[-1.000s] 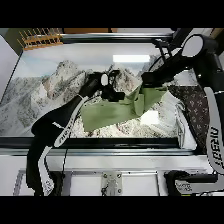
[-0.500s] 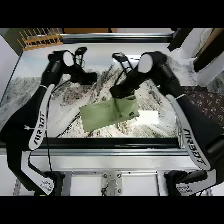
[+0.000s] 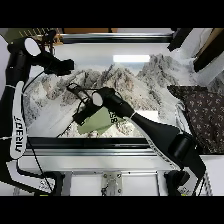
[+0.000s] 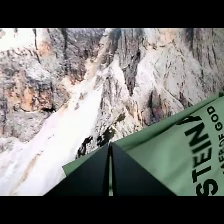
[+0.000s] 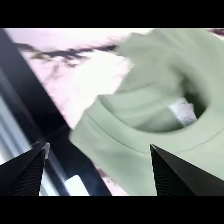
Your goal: Fold the clothes and pants, and hang the long-sleeved shirts on hangers.
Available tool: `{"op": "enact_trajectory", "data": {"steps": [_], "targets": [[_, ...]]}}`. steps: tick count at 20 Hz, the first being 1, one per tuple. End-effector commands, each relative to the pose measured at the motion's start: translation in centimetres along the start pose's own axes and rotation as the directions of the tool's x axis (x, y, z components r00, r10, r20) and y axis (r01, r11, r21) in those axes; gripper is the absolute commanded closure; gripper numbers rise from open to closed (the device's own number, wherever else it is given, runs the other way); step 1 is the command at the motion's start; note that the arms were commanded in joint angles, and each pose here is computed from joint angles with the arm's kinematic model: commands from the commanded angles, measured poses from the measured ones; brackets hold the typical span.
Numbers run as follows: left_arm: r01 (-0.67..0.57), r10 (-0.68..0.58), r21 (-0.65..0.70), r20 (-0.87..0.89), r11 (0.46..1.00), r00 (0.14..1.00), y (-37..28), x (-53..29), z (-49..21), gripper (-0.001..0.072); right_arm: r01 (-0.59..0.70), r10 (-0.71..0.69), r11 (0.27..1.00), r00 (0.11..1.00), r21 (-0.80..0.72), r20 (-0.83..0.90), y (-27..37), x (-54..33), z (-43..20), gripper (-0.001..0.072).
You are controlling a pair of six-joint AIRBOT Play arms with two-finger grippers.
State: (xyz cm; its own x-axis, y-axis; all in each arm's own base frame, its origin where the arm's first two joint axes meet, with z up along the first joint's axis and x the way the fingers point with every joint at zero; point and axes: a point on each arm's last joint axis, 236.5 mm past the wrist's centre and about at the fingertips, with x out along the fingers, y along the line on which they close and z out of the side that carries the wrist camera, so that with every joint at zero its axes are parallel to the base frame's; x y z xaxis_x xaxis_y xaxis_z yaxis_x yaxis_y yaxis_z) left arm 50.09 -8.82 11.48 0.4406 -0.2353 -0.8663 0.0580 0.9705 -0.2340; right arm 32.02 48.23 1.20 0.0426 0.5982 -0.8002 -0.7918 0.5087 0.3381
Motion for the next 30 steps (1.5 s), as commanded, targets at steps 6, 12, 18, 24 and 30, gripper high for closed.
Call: {"op": "enact_trajectory", "data": {"steps": [6, 12, 18, 24, 30], "targets": [[-0.04, 0.049, -0.087, 0.11, 0.995, 0.993, 4.3, -5.0, -0.9, 0.0699, 0.086, -0.093, 0.987, 0.995, 0.135, 0.047, -9.0, -8.3, -1.9, -0.0008], [0.034, -0.037, -0.071, -0.042, 0.997, 0.998, 0.8, -0.5, -12.1, 0.0699, 0.115, -0.126, 0.778, 0.992, 0.617, -0.027, -24.2, -12.9, -13.6, -0.0008], [0.098, -0.096, 0.018, -0.095, 0.995, 0.991, -3.7, 0.9, -17.5, 0.0699, -0.078, 0.058, 0.652, 0.997, 0.754, 0.052, -26.3, -8.7, -15.6, -0.0008], [0.115, -0.11, 0.046, -0.098, 0.992, 0.989, -4.9, 1.0, -17.9, 0.0699, -0.22, 0.218, 0.665, 0.971, 0.713, 0.097, -20.7, -3.6, -13.1, -0.0008], [0.114, -0.11, 0.036, -0.099, 0.993, 0.989, -4.9, 1.0, -18.0, 0.0699, -0.248, 0.273, 0.748, 0.96, 0.616, 0.056, -16.3, -1.2, -12.2, 0.0376]]}}
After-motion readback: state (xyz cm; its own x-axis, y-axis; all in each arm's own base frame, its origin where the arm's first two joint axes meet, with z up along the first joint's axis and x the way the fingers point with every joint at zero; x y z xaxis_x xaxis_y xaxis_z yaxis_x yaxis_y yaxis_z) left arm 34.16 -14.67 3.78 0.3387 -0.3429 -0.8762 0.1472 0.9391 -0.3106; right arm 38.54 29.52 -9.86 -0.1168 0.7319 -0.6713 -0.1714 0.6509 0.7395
